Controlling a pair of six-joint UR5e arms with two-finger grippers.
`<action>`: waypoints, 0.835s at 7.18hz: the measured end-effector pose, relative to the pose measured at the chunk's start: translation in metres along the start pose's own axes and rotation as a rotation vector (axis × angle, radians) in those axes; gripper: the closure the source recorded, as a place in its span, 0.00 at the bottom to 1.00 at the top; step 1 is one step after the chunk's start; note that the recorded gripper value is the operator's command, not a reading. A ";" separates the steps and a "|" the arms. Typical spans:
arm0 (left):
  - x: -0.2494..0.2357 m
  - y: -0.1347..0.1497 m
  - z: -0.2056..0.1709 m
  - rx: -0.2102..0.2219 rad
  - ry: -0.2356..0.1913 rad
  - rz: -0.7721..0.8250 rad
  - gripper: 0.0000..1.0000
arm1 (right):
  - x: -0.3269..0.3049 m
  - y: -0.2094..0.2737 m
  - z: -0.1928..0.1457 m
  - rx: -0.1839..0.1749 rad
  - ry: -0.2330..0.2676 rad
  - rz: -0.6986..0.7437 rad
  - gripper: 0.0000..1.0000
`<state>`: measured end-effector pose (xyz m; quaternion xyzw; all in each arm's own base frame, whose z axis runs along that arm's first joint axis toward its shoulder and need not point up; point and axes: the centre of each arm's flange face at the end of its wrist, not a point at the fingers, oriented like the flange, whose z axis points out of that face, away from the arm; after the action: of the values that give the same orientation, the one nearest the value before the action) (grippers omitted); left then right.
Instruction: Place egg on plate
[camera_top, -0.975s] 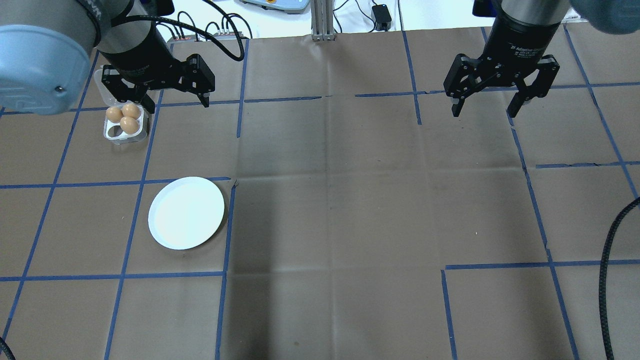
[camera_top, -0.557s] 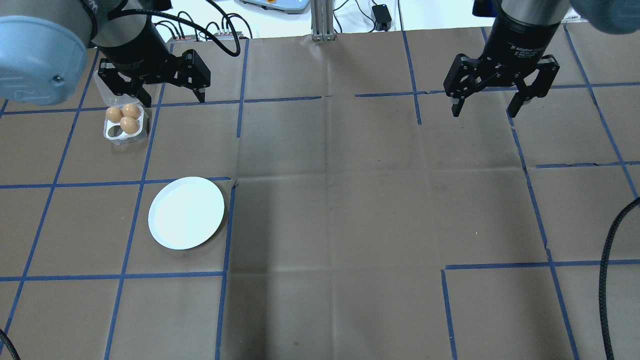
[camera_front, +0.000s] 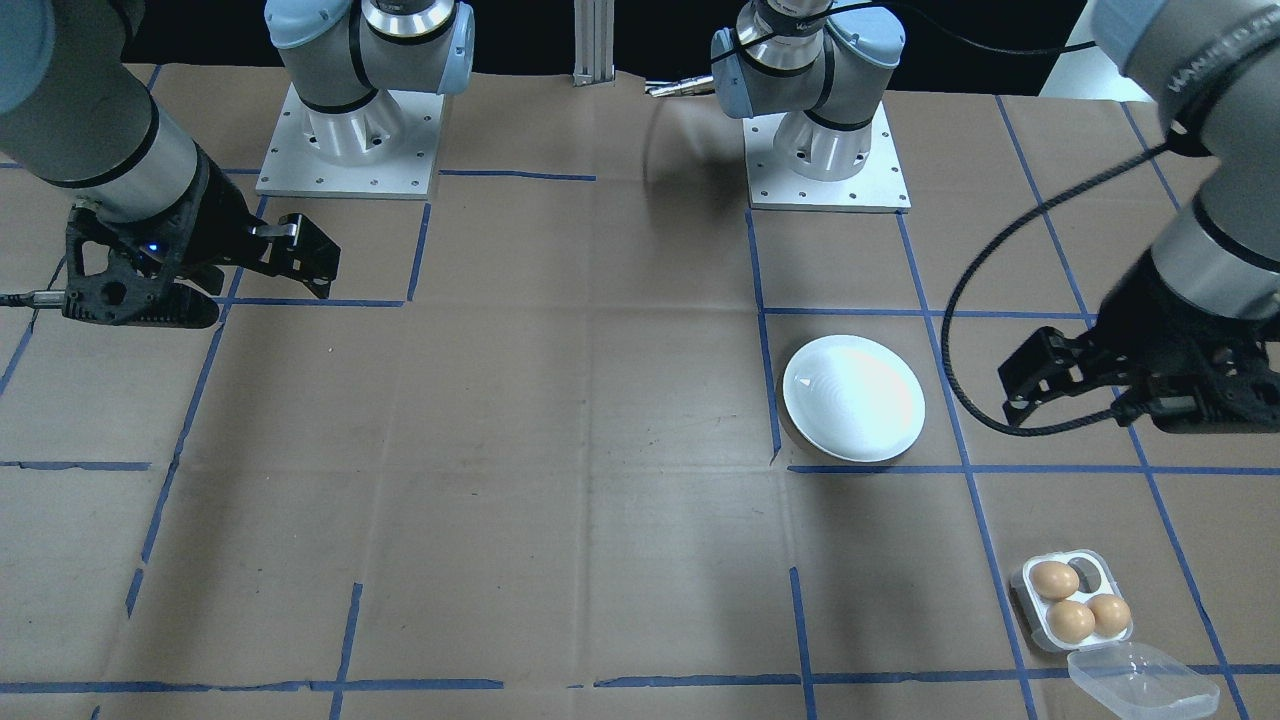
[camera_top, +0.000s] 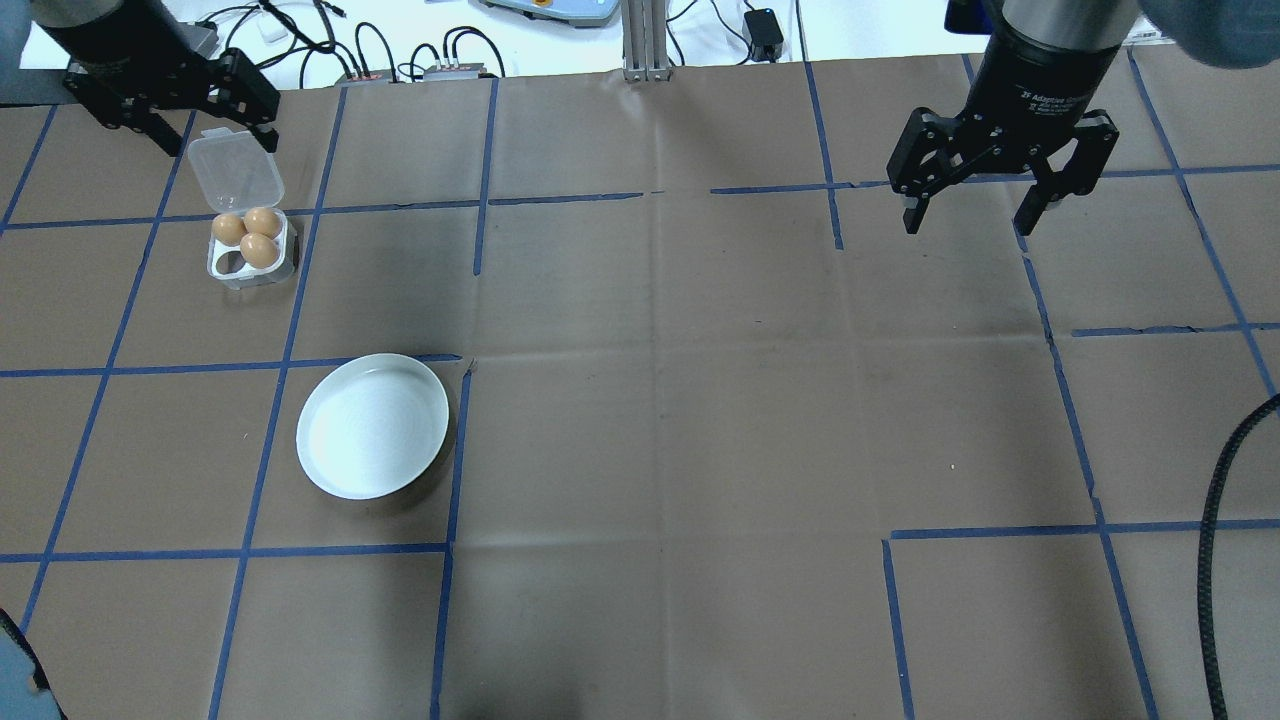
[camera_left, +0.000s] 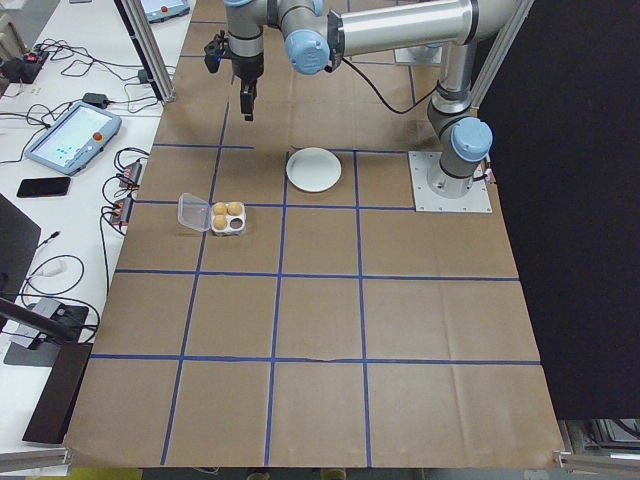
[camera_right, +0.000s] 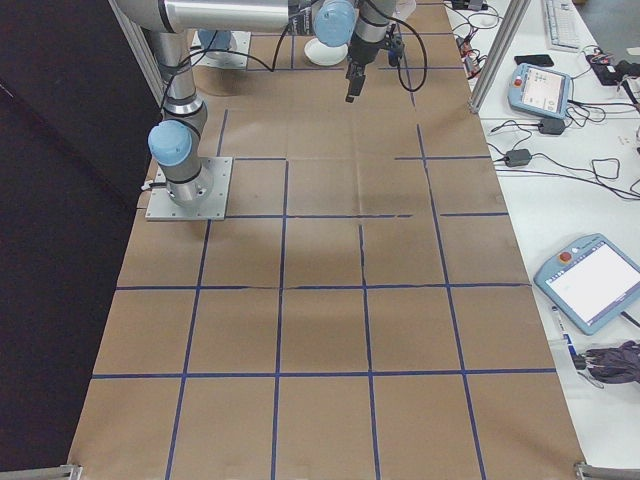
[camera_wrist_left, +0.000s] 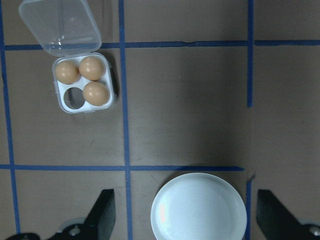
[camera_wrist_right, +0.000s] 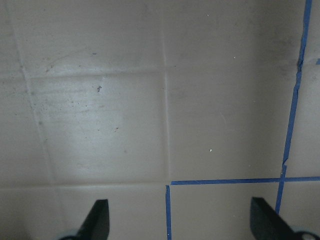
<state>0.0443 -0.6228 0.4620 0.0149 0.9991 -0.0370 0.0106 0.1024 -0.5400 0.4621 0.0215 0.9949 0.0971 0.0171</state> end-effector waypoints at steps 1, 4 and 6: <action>-0.039 -0.004 0.014 -0.012 0.000 0.040 0.00 | 0.000 0.000 0.000 0.000 0.000 0.000 0.00; -0.091 -0.031 0.096 -0.020 -0.004 0.087 0.00 | 0.000 0.000 0.000 -0.001 0.001 0.000 0.00; -0.099 -0.044 0.153 -0.039 0.004 0.081 0.01 | 0.000 0.000 0.000 0.000 0.001 0.000 0.00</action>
<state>0.1448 -0.6813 0.3151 0.0552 0.9983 -0.0168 0.0104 0.1023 -0.5401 0.4619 0.0215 0.9949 0.0974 0.0167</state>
